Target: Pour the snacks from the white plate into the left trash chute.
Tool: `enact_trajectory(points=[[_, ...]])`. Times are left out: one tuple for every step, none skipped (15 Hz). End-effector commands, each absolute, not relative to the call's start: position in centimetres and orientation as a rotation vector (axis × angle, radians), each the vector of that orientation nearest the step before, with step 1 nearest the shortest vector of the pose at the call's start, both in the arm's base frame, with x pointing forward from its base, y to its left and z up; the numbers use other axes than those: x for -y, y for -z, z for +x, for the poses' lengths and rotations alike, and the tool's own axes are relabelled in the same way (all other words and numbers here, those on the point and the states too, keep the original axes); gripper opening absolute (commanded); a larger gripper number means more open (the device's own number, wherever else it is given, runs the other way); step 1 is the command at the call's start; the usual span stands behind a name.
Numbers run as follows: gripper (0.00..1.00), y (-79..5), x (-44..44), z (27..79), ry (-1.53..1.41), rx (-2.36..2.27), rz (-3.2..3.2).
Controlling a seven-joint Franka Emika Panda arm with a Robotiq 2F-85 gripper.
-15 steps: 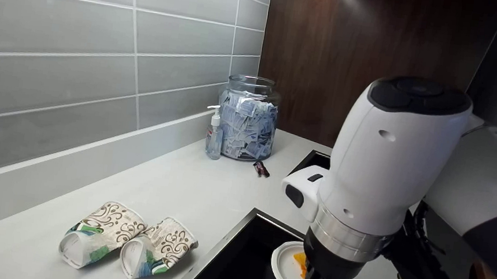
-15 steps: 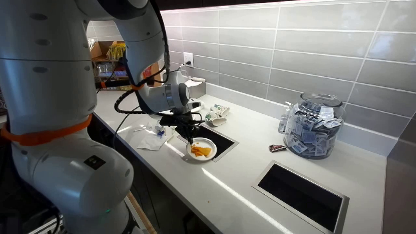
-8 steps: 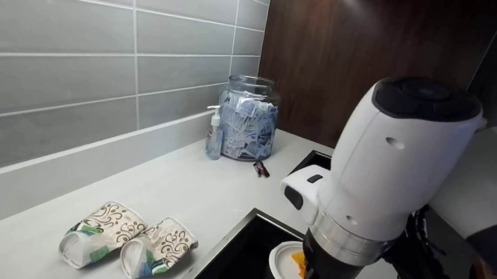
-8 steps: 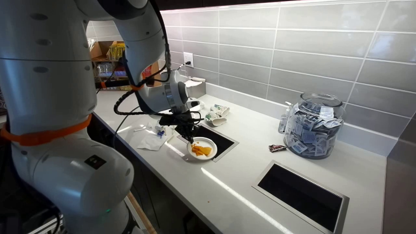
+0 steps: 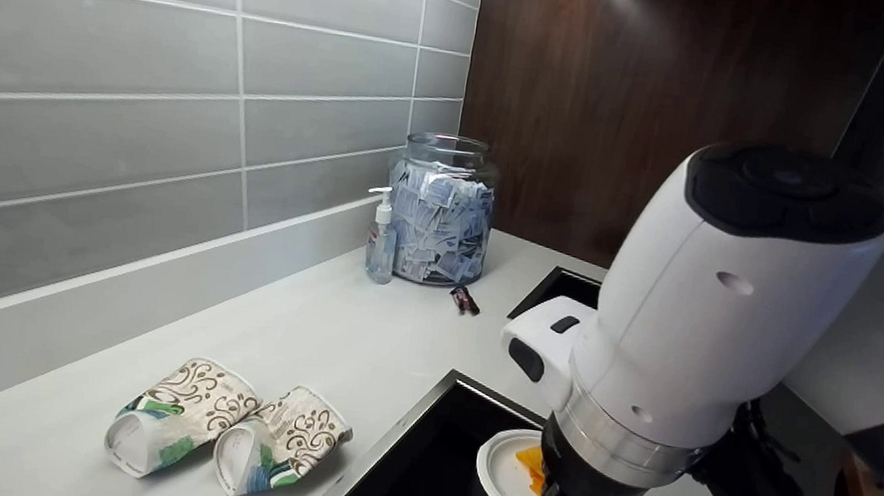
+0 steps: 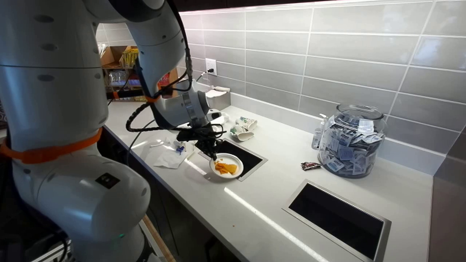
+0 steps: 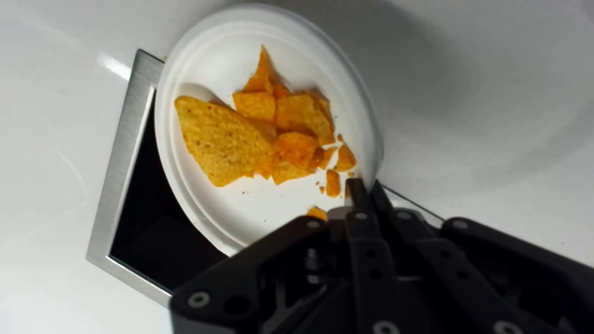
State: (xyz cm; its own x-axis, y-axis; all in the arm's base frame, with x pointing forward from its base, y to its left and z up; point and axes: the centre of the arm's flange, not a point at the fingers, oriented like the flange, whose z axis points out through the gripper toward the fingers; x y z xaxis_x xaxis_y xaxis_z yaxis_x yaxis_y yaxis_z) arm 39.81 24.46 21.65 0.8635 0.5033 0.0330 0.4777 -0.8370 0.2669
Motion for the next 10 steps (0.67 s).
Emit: enact_trajectory(points=[[0.01,-21.8,-24.7,39.2,-0.145,-0.707,2.757],[0.01,-21.9,-24.5,39.1,-0.143,-0.68,2.77],[0.01,-21.9,-24.4,39.1,-0.146,-0.66,2.775],[0.01,-21.9,-24.2,39.0,-0.147,-0.638,2.791],[0.01,-21.8,-24.1,39.0,-0.146,-0.625,2.804],[0.01,-21.8,-24.0,38.9,-0.146,-0.609,2.817],[0.01,-21.8,-23.7,38.8,-0.14,-0.589,2.832],[0.01,-21.9,-23.5,38.7,-0.13,-0.563,2.844],[0.01,-22.0,-23.2,38.6,-0.12,-0.53,2.855],[0.01,-22.0,-22.9,38.5,-0.106,-0.495,2.867]])
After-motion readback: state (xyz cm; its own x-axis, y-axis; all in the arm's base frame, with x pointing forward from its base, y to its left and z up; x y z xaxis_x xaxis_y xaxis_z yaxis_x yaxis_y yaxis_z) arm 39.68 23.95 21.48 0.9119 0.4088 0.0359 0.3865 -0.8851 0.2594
